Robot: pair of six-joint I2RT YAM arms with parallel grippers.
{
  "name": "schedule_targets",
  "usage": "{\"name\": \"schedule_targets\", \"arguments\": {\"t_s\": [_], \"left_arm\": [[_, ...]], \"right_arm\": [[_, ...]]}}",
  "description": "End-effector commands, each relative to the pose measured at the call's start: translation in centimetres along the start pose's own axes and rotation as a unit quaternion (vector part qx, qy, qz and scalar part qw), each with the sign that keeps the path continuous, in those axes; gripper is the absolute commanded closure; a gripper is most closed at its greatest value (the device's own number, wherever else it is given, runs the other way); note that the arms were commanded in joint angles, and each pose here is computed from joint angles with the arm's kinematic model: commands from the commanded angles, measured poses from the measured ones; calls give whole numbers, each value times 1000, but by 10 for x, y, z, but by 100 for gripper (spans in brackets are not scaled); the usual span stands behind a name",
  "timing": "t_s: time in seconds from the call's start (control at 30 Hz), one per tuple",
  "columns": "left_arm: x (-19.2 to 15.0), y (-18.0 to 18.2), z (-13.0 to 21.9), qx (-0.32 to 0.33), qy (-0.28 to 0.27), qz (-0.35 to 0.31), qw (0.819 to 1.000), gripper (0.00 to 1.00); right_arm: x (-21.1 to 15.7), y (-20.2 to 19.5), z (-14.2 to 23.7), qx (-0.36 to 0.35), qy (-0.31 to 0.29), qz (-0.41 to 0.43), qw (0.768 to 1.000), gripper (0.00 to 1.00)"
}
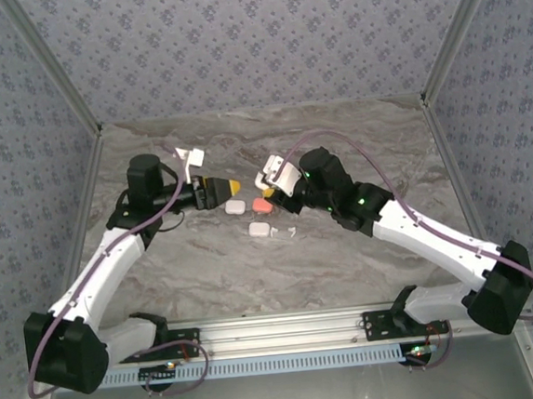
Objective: Insert the wireless bluetooth earbuds into the charging case
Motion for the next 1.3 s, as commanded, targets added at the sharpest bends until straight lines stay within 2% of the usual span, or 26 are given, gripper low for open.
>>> {"name": "schedule_targets", "arguments": {"t_s": [0.0, 0.2, 0.6, 0.9, 0.97, 1.07, 1.17, 1.27], "left_arm": [[8, -21, -14, -28, -2, -37, 999, 16], [6, -31, -40, -46, 14, -43, 998, 19], [-1, -37, -52, -60, 31, -57, 996, 53], [-1, -40, -54, -66, 38, -62, 995, 74], [-1, -42, -54, -68, 38, -65, 995, 77], [0, -44, -53, -68, 32, -76, 994, 79], [1, -49, -49, -67, 19, -98, 993, 80], [-1, -54, -46, -60, 2, -138, 989, 80]], "right_arm": [[6, -1, 8, -11, -16, 13, 1000, 65], [12, 2, 9, -9, -24, 19, 1000, 65], [13, 0, 9, -13, -19, 16, 1000, 65], [17, -1, 9, -7, -23, 6, 1000, 62], [16, -2, 10, -1, -18, -4, 1000, 56], [12, -8, 16, 9, -18, -33, 999, 37], [9, -14, 28, 34, -38, -73, 996, 18], [4, -19, 40, 66, -75, -125, 987, 8]]}}
Point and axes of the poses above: each hand's point on the last joint's axis, 136 mm out from that joint toward the fingers, its own z axis back along the fingers, its own y axis along the line the jaws close on, x = y × z, the point moved 4 cm from there along z, back along the fingers, and after that the axes turned 12 degrees about z, right-handed, at the moved point
